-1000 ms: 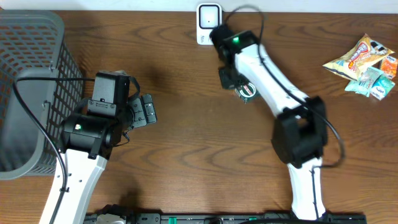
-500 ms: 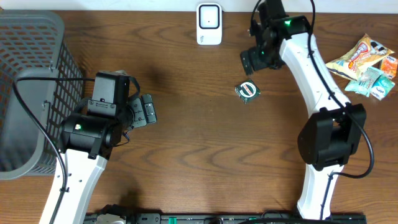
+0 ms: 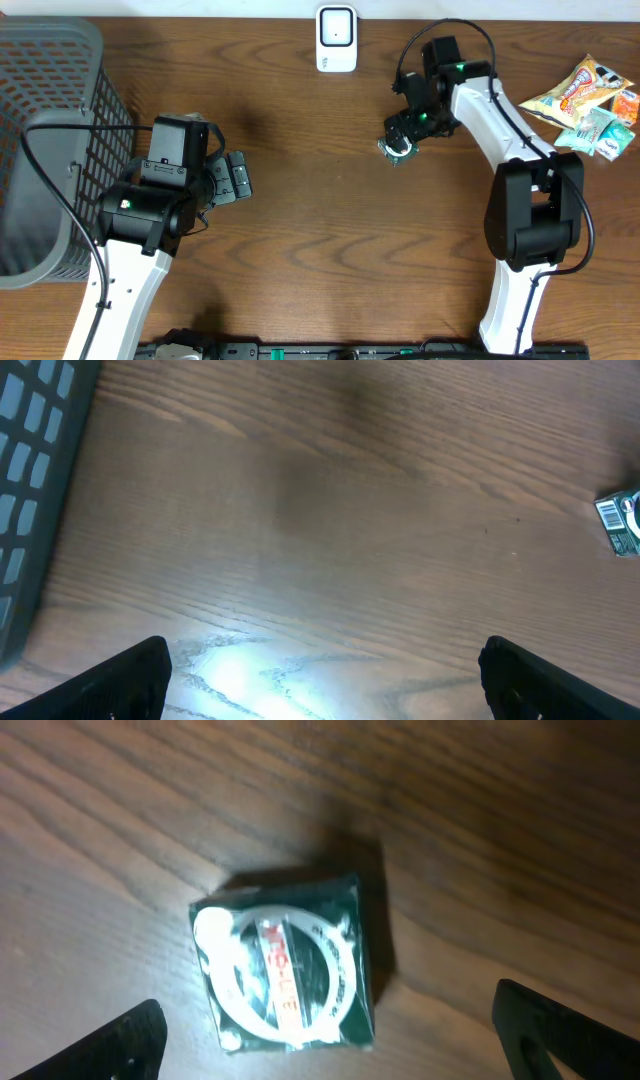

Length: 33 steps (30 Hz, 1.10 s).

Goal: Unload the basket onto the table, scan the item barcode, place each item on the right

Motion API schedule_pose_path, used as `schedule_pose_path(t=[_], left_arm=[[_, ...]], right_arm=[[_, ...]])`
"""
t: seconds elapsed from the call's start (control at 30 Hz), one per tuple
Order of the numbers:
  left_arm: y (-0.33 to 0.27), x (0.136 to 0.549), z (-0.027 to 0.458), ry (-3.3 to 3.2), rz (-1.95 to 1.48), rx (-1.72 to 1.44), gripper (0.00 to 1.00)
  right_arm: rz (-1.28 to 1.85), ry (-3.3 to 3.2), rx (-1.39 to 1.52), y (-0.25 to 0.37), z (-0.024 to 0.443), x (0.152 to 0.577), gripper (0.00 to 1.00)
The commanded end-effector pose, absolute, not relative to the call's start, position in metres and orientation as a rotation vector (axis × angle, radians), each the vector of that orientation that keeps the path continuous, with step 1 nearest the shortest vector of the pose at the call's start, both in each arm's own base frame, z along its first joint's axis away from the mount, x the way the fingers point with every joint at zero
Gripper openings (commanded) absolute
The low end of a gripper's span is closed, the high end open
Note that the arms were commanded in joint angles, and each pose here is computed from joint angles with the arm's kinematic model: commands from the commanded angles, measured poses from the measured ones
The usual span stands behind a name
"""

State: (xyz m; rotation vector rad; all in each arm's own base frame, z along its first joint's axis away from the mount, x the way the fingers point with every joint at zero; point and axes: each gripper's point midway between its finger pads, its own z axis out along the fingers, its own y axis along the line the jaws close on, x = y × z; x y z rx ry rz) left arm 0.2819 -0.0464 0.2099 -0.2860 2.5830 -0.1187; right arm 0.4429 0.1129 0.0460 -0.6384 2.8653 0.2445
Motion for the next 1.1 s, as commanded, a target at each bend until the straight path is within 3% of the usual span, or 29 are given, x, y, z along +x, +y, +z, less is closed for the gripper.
schedule_pose_path(t=[0.0,0.53,0.83,1.07], left_arm=[[-0.046,0.283,0.213,2.575,-0.126,-0.299,0.98],[-0.046,0.283,0.213,2.575,-0.126,-0.299,0.98],[-0.047,0.283,0.213,2.575,-0.126,-0.298,0.98],[-0.046,0.283,0.213,2.575,-0.126,-0.299,0.98]], right_arm=[[0.293,2.887,-0.601,0.122,0.034,0.437,0.99],[0.285,2.912,-0.622,0.123,-0.012,0.414,0.99],[0.283,2.878,-0.620,0.125,-0.010,0.422,0.77],[0.287,2.921,-0.624,0.123,-0.012,0.411,0.80]])
